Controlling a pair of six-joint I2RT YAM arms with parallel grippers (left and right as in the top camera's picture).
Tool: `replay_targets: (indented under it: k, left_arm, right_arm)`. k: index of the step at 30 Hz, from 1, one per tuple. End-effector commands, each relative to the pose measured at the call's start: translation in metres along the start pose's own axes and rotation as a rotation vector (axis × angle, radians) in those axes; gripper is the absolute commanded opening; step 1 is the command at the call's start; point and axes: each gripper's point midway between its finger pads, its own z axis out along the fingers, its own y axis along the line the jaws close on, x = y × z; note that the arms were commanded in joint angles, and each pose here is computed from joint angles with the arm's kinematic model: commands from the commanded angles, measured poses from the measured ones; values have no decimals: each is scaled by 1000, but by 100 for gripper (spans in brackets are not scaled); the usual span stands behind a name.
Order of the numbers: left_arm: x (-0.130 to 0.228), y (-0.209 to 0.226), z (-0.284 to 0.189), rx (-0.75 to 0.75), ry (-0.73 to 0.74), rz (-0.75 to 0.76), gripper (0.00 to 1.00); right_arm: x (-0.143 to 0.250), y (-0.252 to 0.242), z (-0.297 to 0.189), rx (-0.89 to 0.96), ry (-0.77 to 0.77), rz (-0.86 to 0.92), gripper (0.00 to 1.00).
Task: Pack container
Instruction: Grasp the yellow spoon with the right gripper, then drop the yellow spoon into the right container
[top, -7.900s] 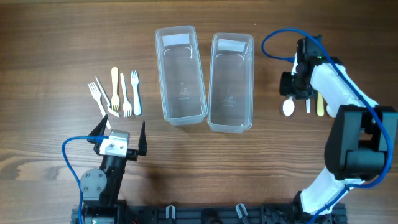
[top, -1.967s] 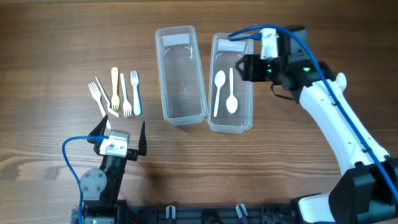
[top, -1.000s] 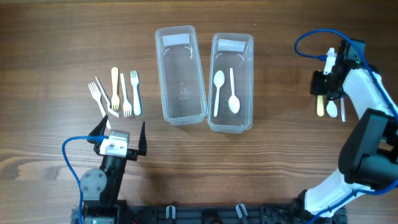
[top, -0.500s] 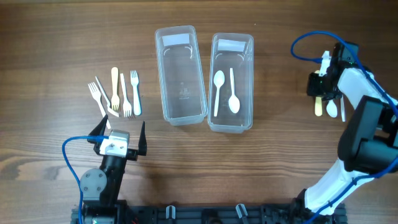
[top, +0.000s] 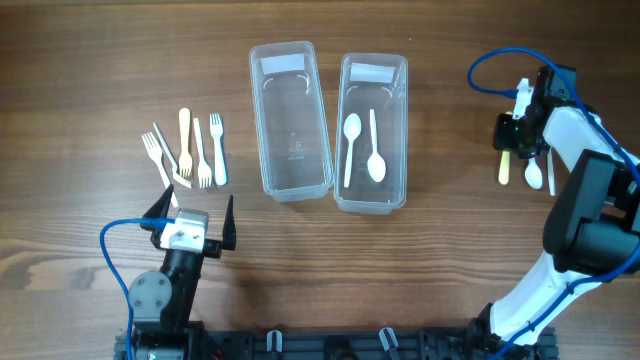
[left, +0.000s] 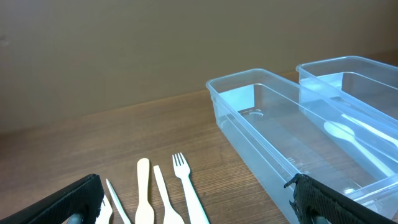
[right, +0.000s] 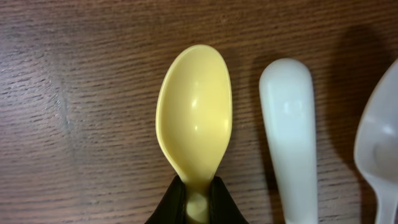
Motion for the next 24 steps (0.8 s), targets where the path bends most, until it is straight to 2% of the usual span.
replay_targets:
  k: [1, 6, 10, 12, 16, 20, 24]
  left_arm:
    - [2, 2, 0, -11, 3, 14, 100]
    - [2, 2, 0, -12, 3, 14, 100]
    - [2, 2, 0, -12, 3, 14, 100]
    - [2, 2, 0, -11, 3, 14, 100]
    - [2, 2, 0, -11, 3, 14, 100]
    - [2, 2, 0, -11, 3, 14, 100]
    - [2, 2, 0, -11, 3, 14, 100]
  right_arm:
    - [2, 25, -19, -134, -2, 16, 4]
    - [-31, 63, -99, -315, -194, -35, 4]
    - [-38, 133, -182, -585, -346, -149, 4]
    - [-34, 161, -201, -639, -365, -191, 4]
    - [-23, 219, -206, -694, -344, -267, 4]
    - [-20, 253, -183, -573, -321, -249, 4]
    - [-11, 283, -165, -581, -290, -281, 4]
